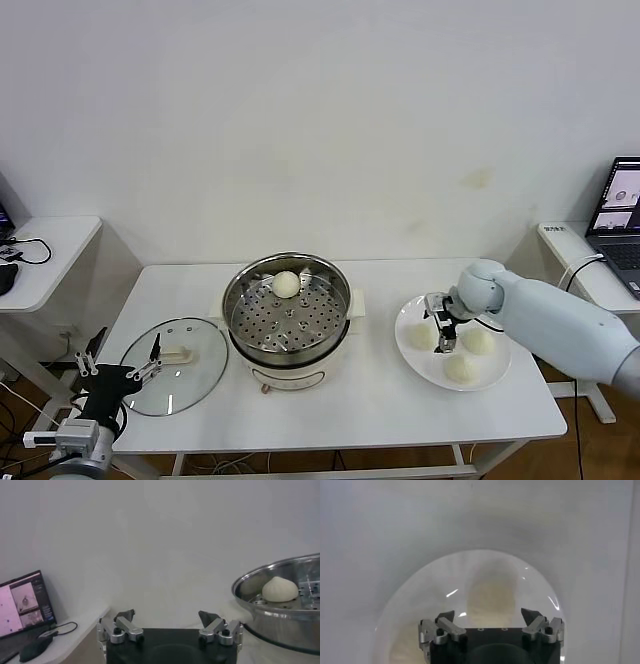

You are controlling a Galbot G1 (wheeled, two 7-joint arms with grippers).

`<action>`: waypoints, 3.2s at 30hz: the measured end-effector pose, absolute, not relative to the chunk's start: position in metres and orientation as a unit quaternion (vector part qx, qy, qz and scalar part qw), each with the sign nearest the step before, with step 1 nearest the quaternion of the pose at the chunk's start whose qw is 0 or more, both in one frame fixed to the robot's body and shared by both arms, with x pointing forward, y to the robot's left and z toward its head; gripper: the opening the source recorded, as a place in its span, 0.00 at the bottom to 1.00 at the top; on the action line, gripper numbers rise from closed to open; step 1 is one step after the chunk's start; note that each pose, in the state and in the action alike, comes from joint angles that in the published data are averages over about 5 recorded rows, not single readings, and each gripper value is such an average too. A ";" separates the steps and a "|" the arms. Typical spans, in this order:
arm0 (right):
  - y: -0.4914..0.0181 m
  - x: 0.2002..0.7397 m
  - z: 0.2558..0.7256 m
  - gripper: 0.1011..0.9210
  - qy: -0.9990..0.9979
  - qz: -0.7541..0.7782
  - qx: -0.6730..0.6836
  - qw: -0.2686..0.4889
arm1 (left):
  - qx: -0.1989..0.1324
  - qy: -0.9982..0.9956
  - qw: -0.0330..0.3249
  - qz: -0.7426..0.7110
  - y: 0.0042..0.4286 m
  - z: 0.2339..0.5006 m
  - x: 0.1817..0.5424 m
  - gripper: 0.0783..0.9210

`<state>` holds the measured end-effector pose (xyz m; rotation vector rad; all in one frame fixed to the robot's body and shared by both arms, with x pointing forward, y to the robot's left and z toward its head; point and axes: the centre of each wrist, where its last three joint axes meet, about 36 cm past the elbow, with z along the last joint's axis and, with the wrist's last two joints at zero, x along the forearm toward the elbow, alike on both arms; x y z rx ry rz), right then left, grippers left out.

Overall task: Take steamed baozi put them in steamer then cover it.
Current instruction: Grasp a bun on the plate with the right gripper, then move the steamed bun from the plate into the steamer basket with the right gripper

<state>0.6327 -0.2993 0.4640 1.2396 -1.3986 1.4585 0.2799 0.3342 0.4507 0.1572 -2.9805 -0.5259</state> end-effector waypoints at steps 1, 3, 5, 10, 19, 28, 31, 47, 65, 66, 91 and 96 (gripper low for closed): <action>-0.299 0.634 0.461 0.88 -0.547 0.570 0.484 0.377 | 0.052 -0.982 0.056 -0.173 0.334 0.450 0.280 0.88; -0.297 0.636 0.457 0.88 -0.547 0.569 0.483 0.379 | 0.052 -0.982 0.056 -0.173 0.334 0.450 0.280 0.88; -0.297 0.638 0.454 0.88 -0.547 0.569 0.481 0.382 | 0.052 -0.982 0.057 -0.173 0.334 0.449 0.280 0.88; -0.296 0.644 0.450 0.84 -0.548 0.567 0.477 0.387 | 0.052 -0.982 0.057 -0.173 0.335 0.449 0.280 0.88; -0.295 0.650 0.448 0.65 -0.545 0.560 0.481 0.397 | 0.051 -0.982 0.055 -0.173 0.334 0.450 0.280 0.88; -0.300 0.655 0.464 0.60 -0.545 0.553 0.483 0.404 | 0.051 -0.982 0.051 -0.174 0.334 0.453 0.280 0.88; -0.302 0.657 0.478 0.60 -0.548 0.553 0.482 0.402 | 0.051 -0.982 0.049 -0.174 0.333 0.454 0.281 0.88; -0.282 0.659 0.622 0.61 -0.572 0.574 0.472 0.347 | 0.044 -0.984 0.036 -0.169 0.328 0.460 0.284 0.88; -0.123 0.646 0.699 0.62 -0.576 0.568 0.524 0.267 | 0.051 -0.983 0.026 -0.177 0.334 0.466 0.285 0.88; -0.112 0.646 0.697 0.62 -0.575 0.567 0.526 0.266 | 0.052 -0.983 0.026 -0.177 0.334 0.466 0.285 0.88; 0.062 0.651 0.592 0.62 -0.570 0.543 0.542 0.296 | 0.059 -0.983 0.013 -0.173 0.331 0.473 0.284 0.88; 0.071 0.651 0.582 0.62 -0.574 0.536 0.542 0.299 | 0.057 -0.983 0.011 -0.172 0.330 0.473 0.285 0.88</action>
